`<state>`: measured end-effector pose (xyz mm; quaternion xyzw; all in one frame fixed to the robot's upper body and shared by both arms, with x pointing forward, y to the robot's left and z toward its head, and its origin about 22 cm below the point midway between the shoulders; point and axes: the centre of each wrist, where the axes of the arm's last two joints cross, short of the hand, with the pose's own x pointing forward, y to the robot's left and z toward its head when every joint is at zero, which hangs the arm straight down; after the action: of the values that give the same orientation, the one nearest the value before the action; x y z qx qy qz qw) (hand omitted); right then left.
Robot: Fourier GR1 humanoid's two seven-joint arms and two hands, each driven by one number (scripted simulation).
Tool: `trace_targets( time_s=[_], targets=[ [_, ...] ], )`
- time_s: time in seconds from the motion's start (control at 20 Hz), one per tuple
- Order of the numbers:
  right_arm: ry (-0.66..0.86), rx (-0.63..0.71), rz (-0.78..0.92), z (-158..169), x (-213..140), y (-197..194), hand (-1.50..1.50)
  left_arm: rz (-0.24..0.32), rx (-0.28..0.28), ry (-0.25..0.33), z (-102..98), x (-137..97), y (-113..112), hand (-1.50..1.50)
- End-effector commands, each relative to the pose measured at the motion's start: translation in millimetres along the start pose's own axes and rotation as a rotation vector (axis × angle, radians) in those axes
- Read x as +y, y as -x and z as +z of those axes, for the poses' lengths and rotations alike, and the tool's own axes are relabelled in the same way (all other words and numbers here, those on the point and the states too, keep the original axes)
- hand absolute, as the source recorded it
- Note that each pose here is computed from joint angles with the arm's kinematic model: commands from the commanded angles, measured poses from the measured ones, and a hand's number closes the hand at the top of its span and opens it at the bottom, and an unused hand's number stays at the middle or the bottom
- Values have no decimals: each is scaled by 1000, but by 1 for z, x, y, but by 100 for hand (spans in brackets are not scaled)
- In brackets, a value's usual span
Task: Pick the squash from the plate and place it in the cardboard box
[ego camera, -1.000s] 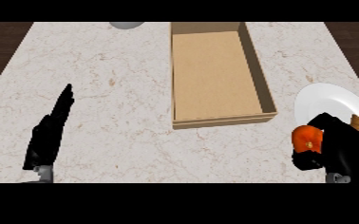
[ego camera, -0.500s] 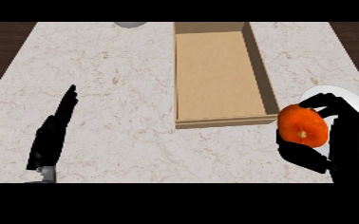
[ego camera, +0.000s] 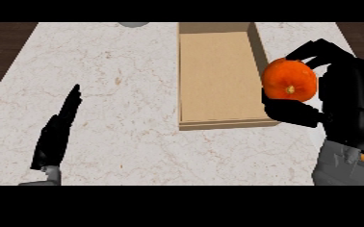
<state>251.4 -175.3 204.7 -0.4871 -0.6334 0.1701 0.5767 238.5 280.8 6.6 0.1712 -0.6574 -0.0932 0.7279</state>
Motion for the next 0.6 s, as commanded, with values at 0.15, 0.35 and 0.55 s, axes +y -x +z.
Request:
trace_targets(
  time_s=[0.15, 0.35, 0.55],
  targets=[
    [-55, 33, 22, -54, 33, -51, 150, -1, -11, 6, -2, -9, 7, 0],
    [-91, 54, 20, -88, 58, -60, 150, -7, -1, 8, -3, 3, 13, 0],
    [-144, 101, 40, -103, 93, -49, 150, 14, -7, 17, -2, -6, -22, 0]
  ],
)
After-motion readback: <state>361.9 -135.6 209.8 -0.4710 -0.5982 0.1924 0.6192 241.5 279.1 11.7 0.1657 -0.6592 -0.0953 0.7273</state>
